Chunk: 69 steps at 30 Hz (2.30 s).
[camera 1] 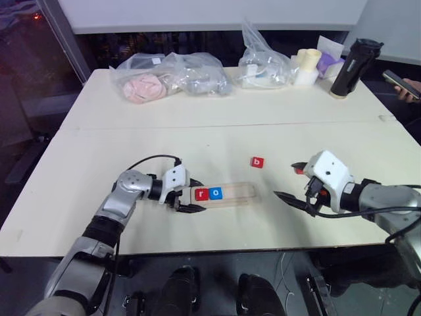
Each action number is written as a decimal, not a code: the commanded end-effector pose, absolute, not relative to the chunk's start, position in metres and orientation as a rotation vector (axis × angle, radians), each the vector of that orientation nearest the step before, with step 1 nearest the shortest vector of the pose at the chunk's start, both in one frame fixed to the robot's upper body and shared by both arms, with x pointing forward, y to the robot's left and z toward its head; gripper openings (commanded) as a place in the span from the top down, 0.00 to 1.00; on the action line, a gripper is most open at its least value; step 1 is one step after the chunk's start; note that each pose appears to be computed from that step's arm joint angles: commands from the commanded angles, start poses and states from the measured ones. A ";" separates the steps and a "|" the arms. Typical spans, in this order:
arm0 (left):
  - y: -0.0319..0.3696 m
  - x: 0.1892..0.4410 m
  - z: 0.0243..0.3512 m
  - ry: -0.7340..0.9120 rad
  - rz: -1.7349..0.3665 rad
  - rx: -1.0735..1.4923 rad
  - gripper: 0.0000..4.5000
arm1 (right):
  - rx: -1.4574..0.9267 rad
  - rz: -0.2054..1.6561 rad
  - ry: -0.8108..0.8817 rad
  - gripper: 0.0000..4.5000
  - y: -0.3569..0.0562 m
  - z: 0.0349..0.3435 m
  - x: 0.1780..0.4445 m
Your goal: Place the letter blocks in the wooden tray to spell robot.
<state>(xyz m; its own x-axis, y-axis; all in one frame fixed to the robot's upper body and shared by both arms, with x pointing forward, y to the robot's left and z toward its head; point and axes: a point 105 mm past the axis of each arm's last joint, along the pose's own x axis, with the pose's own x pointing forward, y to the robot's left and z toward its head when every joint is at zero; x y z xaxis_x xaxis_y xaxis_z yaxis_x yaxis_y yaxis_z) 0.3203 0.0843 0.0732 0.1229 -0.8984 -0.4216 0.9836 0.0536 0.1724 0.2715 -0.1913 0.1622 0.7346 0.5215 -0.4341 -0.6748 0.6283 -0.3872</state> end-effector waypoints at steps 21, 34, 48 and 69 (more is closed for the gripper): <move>0.025 0.308 0.045 0.269 -1.586 0.525 0.30 | -0.567 0.673 0.240 0.00 -0.187 0.172 0.269; 0.010 0.303 0.041 0.273 -1.581 0.512 0.30 | -0.557 0.665 0.239 0.00 -0.185 0.169 0.268; 0.013 0.305 0.040 0.308 -1.551 0.529 0.30 | -0.544 0.670 0.233 0.00 -0.180 0.166 0.270; 0.023 0.300 0.047 0.309 -1.511 0.495 0.01 | -0.537 0.668 0.235 0.00 -0.181 0.166 0.270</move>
